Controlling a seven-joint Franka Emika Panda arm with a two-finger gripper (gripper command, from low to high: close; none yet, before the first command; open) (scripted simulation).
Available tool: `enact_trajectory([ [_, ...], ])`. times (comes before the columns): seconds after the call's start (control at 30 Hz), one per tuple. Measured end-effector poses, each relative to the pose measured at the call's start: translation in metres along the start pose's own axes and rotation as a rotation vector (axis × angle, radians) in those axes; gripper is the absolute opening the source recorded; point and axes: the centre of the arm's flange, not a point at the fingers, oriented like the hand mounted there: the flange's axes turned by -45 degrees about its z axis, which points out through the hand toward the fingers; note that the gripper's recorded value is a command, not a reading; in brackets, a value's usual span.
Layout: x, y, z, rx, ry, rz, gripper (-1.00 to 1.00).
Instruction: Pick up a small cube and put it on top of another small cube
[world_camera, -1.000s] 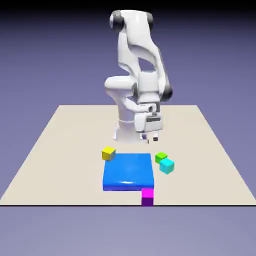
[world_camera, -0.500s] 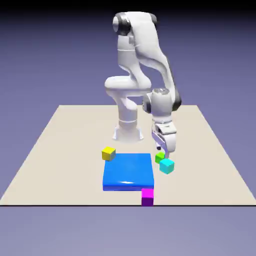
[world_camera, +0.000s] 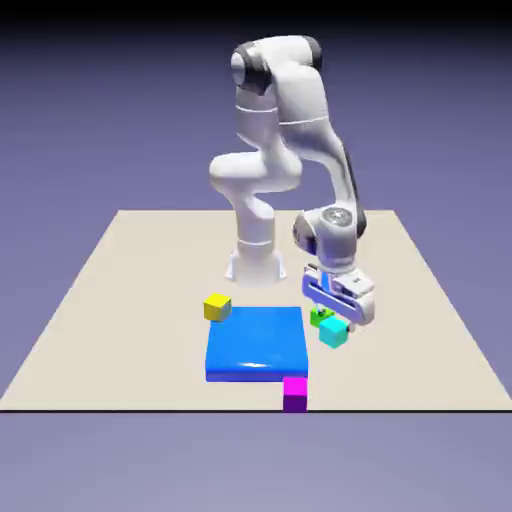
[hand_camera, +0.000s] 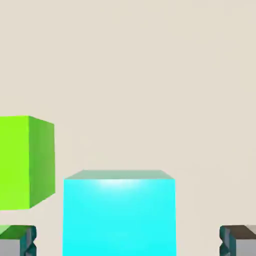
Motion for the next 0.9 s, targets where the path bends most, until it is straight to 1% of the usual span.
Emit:
enact_trajectory([
  [0.03,0.0,-0.001,0.007,0.001,-0.001,-0.001,-1.0],
  [0.1,0.0,-0.001,0.007,0.002,-0.001,-0.001,-1.0],
  [0.33,0.002,0.0,-0.057,0.001,0.0,-0.003,-1.0],
  [0.43,-0.004,-0.004,-0.068,0.006,-0.006,-0.005,-1.0],
  [0.5,-0.045,-0.019,-0.082,0.006,-0.014,0.078,-1.0],
  [0.73,-0.118,-0.073,-0.124,0.012,-0.023,0.212,-1.0],
  [0.9,-0.158,-0.124,-0.152,0.005,-0.018,0.318,-1.0],
])
